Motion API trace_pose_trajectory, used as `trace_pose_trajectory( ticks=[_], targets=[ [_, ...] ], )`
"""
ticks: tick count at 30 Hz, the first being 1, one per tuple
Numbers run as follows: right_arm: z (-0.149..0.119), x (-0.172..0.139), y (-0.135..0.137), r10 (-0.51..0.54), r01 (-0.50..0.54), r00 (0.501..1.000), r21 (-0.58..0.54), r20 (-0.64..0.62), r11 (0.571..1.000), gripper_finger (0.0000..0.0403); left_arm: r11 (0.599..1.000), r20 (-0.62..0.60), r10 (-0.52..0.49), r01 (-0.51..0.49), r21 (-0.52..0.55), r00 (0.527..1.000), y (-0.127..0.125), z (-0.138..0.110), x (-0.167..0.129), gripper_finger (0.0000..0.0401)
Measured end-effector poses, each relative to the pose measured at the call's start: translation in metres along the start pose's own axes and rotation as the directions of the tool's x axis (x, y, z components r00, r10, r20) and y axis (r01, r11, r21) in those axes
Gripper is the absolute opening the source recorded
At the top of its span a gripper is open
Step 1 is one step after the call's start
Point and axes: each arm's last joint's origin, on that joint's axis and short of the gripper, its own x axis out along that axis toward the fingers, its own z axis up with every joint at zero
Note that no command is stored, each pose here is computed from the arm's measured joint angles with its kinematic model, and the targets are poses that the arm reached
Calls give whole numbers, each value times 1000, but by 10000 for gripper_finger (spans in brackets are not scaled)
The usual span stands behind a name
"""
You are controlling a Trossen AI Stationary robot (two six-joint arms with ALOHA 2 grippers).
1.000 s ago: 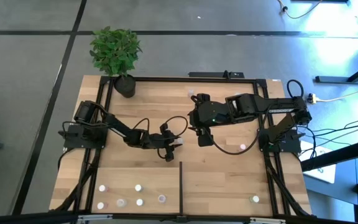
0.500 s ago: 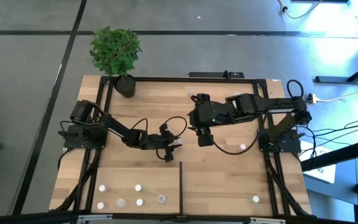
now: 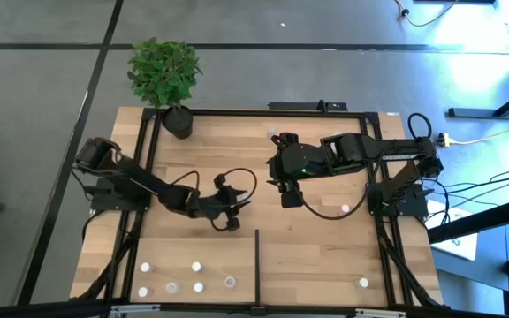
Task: Pick and place medicine bottles onto shelf by color
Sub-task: Put the bottom white pill bottle on the shelf aligned with the other white pill bottle
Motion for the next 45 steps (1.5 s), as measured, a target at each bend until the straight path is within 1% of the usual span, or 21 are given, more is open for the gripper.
trace_pose_trajectory(
  ticks=[5, 12, 16, 21, 25, 28, 34, 41, 45],
  targets=[
    [0, 0, 0, -1, 1, 1000, 0, 2, 1000, 237, 1000, 25, 22, -22, -6, 999, -2, 11, -22, 130],
    [1, 0, 0, -1, 1, 1000, 1, 5, 1000, 237, 999, -23, 32, -33, -38, 999, -4, 10, -47, 130],
    [1, 0, 0, -1, 1, 1000, 2, 7, 1000, 237, 999, -7, 33, -33, -37, 999, -9, 11, -64, 130],
    [1, 0, 0, -1, 1, 1000, 2, 7, 1000, 237, 998, 47, 1, 1, -58, 999, -13, 18, -83, 130],
    [1, 0, 0, -1, 1, 1000, 2, 7, 1000, 237, 998, 62, -24, 28, -56, 998, -14, 22, -94, 130],
    [1, 0, 0, -1, 1, 1000, 2, 7, 1000, 237, 999, 42, -37, 38, -28, 998, -14, 19, -101, 130],
    [1, 0, 0, -1, 1, 1000, 2, 7, 1000, 237, 996, 28, -84, 85, -39, 996, -15, 18, -118, 130],
    [1, 0, 0, -1, 1, 1000, 2, 7, 1000, 237, 991, 3, -134, 134, 12, 991, -15, 14, -136, 130],
    [1, 0, 0, -1, 1, 1000, 4, 14, 1000, 237, 990, -25, -138, 138, 0, 990, -15, 9, -139, 130]
  ],
)
